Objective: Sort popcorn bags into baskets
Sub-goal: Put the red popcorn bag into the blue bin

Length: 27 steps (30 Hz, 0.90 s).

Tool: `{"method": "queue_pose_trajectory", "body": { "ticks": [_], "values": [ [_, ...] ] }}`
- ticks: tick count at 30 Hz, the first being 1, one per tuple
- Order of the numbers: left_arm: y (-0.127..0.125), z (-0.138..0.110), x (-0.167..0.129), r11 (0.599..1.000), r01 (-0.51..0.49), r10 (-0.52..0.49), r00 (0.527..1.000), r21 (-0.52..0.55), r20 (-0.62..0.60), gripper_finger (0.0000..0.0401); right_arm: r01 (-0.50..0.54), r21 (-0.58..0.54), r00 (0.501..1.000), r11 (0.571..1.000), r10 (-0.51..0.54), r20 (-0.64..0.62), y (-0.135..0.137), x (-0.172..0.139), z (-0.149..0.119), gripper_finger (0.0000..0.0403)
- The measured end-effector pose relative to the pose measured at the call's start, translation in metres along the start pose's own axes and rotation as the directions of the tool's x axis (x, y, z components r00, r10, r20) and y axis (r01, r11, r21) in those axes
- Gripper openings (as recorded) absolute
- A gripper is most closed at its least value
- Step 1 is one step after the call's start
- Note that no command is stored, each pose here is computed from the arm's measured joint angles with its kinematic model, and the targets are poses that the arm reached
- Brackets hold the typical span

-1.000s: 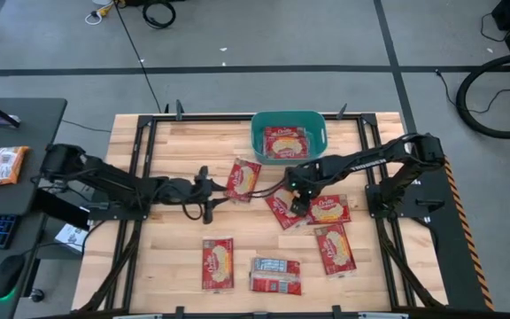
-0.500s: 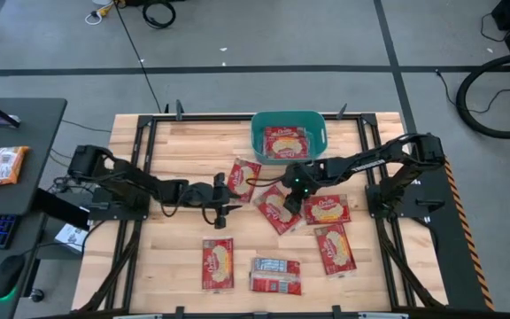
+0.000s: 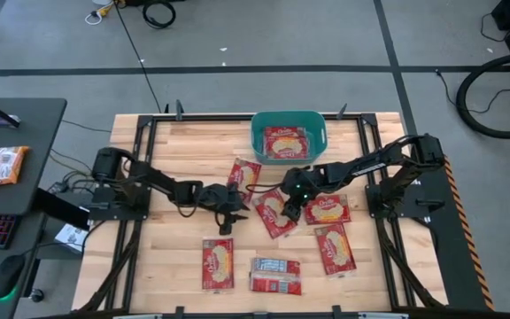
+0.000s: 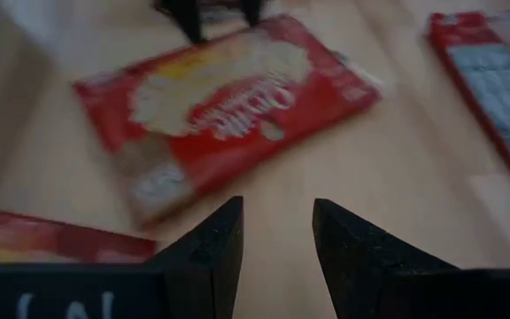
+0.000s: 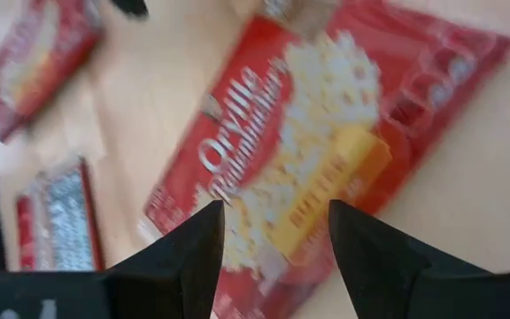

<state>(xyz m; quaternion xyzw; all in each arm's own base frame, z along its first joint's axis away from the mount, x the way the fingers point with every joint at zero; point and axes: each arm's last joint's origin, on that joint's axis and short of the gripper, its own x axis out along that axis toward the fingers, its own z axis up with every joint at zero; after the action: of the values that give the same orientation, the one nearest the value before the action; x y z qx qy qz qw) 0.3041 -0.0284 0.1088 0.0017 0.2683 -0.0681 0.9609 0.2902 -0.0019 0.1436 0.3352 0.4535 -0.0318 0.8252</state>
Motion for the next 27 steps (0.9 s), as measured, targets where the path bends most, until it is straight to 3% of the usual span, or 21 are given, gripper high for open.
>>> {"method": "queue_pose_trajectory", "body": {
  "ticks": [8, 13, 17, 27],
  "values": [
    [0.0, 0.008, 0.013, 1.0, 0.018, -0.018, 0.999, 0.004, 0.034, 0.0141, 0.041, 0.098, 0.998, 0.994, -0.036, -0.048, -0.003, 0.0, -0.005, 0.0208],
    [0.001, 0.01, 0.037, 1.0, 0.015, -0.015, 0.999, 0.006, 0.043, 0.0141, 0.06, 0.093, 0.997, 0.994, -0.056, -0.048, -0.001, 0.001, -0.007, 0.0208],
    [0.004, 0.009, 0.055, 0.999, -0.052, 0.051, 0.998, 0.017, 0.031, 0.0141, 0.091, 0.093, 0.994, 0.991, -0.086, -0.062, -0.002, 0.001, -0.01, 0.0208],
    [0.003, 0.008, 0.063, 1.0, 0.002, -0.002, 0.999, 0.012, -0.04, 0.0141, 0.135, 0.103, 0.986, 0.986, -0.123, -0.112, 0.004, -0.005, -0.004, 0.0208]
  ]
}}
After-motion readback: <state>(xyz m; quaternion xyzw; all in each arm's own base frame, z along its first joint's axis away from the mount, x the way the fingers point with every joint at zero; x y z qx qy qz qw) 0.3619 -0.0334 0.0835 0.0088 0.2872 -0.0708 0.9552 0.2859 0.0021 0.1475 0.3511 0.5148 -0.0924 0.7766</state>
